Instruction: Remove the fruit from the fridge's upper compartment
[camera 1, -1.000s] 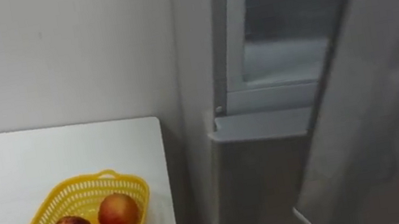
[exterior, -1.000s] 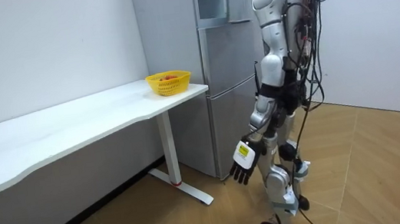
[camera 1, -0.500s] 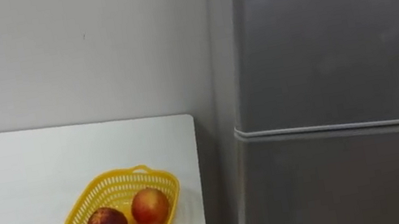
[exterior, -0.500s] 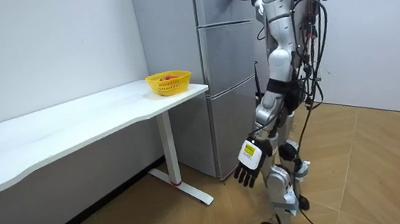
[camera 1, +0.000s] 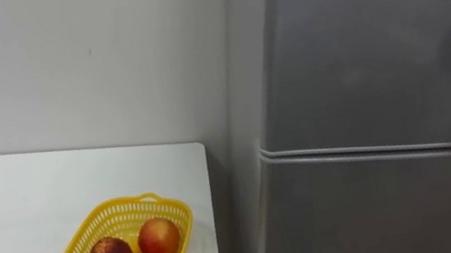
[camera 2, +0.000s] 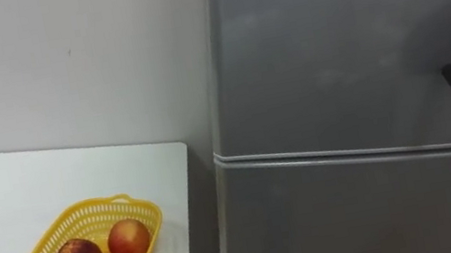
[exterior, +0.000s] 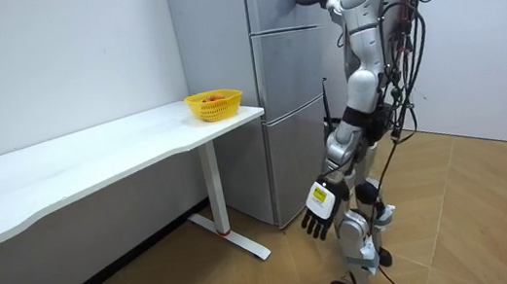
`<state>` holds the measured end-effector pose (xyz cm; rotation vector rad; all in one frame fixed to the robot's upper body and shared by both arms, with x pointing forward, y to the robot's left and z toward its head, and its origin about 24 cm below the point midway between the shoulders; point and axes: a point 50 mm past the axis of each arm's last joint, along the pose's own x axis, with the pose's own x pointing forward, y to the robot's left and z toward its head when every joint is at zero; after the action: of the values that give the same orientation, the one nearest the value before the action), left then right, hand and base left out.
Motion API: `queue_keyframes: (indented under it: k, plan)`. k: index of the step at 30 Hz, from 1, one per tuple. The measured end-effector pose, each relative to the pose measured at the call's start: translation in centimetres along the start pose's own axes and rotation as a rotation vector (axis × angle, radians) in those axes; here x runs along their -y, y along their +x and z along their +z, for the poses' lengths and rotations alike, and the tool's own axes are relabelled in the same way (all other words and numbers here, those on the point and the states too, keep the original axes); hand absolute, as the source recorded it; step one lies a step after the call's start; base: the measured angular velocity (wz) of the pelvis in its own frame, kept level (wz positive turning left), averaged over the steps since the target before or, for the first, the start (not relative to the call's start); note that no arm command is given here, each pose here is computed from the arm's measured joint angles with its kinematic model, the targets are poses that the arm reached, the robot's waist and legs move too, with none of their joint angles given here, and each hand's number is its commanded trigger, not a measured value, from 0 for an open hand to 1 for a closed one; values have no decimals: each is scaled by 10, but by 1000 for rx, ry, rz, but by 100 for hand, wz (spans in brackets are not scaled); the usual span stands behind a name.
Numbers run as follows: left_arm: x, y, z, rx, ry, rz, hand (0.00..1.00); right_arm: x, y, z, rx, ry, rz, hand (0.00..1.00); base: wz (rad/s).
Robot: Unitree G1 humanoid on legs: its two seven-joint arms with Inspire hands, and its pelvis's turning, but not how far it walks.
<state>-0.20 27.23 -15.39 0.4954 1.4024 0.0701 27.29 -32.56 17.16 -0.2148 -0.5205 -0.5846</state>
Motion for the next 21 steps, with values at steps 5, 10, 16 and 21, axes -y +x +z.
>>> queue_keyframes:
  k: [5, 10, 16, 21]
  plan:
    - [1, -1, -2, 0, 0, -11, 0, -3, 3, 1, -10, -8, 10, 0, 1]
    - [0, -2, -1, 15, 0, -3, 0, -6, 4, 5, -6, -37, 6, 0, 0]
    - [-1, -2, 2, 37, -3, 1, 0, -4, -5, 19, 52, -68, -31, 0, 0]
    - [1, -2, 5, 60, -9, 29, 0, 8, -18, 25, 94, -121, -96, 0, 4]
